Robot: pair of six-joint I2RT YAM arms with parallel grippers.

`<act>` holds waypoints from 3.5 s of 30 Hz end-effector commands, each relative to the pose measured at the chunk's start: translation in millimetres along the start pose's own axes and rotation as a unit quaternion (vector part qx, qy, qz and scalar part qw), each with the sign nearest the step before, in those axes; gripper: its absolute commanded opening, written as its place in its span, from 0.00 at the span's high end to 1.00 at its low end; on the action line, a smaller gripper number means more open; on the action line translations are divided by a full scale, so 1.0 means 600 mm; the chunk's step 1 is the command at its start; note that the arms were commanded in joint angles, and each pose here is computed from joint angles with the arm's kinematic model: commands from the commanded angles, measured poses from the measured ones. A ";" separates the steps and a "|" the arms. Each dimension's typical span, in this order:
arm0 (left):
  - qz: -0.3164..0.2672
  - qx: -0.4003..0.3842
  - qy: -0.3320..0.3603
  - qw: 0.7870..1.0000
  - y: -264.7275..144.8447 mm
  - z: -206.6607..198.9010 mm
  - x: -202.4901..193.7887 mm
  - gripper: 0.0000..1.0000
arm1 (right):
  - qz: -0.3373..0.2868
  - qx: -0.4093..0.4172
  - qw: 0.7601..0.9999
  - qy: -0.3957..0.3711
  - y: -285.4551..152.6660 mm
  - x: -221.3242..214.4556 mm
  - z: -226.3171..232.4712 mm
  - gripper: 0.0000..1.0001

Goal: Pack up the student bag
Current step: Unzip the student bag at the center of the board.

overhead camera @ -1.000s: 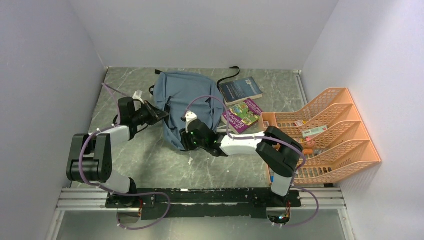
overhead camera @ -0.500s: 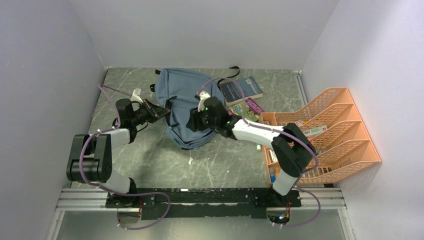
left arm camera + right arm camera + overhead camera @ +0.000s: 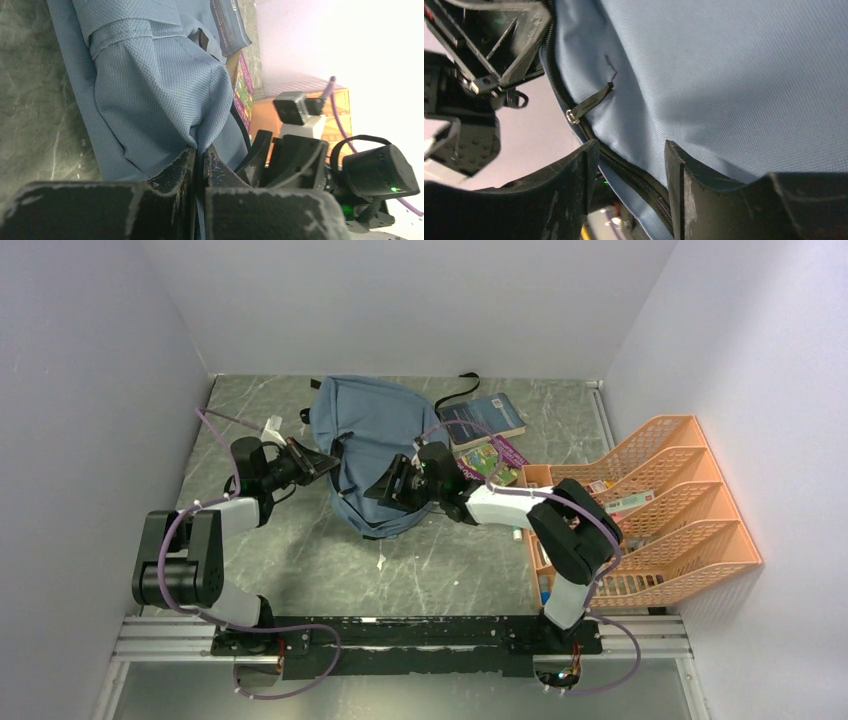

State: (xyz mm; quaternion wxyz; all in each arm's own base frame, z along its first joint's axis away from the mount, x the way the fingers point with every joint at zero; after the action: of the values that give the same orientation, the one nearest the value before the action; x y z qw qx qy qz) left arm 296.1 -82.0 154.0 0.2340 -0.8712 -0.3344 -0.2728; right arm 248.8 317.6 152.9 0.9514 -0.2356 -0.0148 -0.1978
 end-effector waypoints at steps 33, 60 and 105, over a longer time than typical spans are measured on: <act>-0.008 -0.031 0.053 0.998 -0.002 -0.027 0.008 0.95 | -0.045 0.086 0.976 0.195 0.084 -0.002 0.025 0.68; 0.015 0.026 0.047 0.998 0.002 -0.007 0.001 0.95 | -0.114 0.028 0.992 0.035 0.064 0.020 0.046 1.00; 0.017 0.281 -0.045 0.958 0.004 0.161 0.166 0.95 | -0.014 0.075 0.967 -0.244 -0.074 0.067 0.002 1.00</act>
State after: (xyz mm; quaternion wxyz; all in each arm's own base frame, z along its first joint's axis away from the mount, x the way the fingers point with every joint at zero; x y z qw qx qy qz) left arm 375.2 -2.1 129.6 0.4442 -0.8125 -0.3663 -0.0908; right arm 266.3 280.2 183.0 0.9374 -0.1793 -0.2674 -0.1326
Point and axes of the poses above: each gripper's point midway between its finger pads, its own y axis out along the fingers, its own z axis along the line the jaws close on, x = y × z, the point moved 9 cm from there along -y, back along the fingers, and after that the axes turned 14 degrees about y, right-handed, at the moved point
